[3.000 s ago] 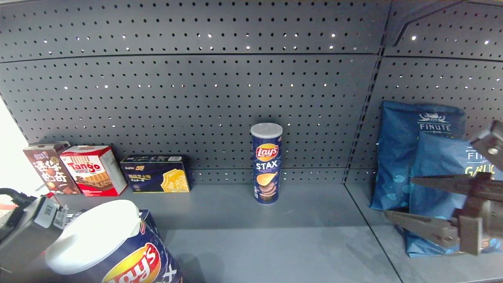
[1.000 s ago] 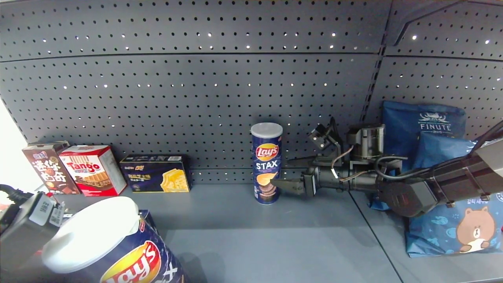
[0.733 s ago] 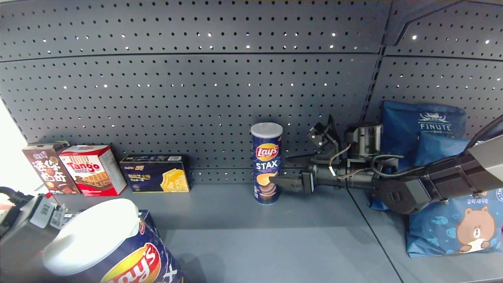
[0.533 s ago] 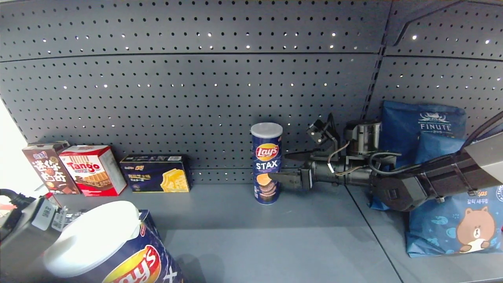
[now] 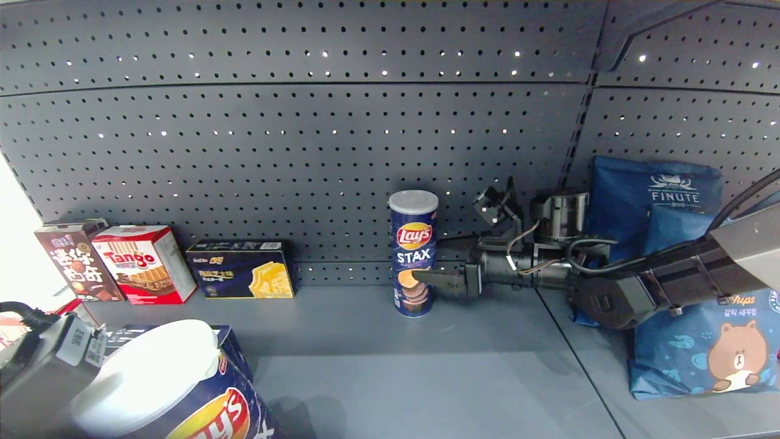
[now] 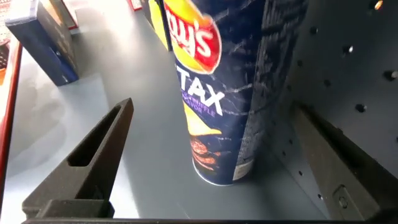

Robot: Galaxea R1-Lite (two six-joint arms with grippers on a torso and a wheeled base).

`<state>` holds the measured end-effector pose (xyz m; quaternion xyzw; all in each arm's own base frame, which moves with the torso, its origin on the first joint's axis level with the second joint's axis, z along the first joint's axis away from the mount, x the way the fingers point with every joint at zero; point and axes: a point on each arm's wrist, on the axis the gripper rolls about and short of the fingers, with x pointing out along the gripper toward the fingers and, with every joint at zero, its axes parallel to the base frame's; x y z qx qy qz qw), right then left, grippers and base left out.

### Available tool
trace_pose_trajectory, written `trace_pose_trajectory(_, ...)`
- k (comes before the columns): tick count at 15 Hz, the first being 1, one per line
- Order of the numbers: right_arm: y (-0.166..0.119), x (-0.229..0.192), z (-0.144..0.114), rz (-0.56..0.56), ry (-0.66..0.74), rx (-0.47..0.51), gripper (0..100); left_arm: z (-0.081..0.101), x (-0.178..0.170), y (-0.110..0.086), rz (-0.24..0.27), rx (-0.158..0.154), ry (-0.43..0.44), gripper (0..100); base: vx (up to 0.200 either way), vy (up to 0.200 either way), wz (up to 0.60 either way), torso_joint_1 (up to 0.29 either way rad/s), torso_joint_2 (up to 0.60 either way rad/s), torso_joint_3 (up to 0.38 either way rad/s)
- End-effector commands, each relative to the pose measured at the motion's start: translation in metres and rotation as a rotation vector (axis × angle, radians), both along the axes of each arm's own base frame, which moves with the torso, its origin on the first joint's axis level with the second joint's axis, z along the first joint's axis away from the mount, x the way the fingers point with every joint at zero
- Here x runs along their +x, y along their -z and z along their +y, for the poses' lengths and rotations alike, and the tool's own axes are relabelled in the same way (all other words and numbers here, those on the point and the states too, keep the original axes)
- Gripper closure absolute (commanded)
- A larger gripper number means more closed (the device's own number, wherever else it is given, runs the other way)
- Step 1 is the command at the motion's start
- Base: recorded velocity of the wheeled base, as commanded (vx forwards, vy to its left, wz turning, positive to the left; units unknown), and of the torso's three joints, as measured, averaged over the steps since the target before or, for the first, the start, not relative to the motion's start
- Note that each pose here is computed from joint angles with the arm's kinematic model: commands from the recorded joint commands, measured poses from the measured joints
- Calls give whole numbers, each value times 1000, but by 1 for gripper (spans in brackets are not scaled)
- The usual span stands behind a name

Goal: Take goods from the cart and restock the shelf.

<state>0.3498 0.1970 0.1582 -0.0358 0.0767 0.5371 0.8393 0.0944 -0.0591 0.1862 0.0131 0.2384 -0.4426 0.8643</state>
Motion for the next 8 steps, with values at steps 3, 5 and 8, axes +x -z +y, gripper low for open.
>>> trace_pose_trajectory(3, 17, 8, 4, 24, -1, -13, 0, 0, 0, 0, 1, 1, 1, 100, 0, 0, 0, 0, 0, 0)
trace_pose_trajectory(5, 24, 12, 7, 33, -9, -16, 0, 0, 0, 0, 1, 1, 0, 100, 0, 0, 0, 0, 0, 0)
trace_pose_trajectory(8, 34, 20, 13, 42, -12, -21, 0, 0, 0, 0, 1, 1, -2, 100, 0, 0, 0, 0, 0, 0)
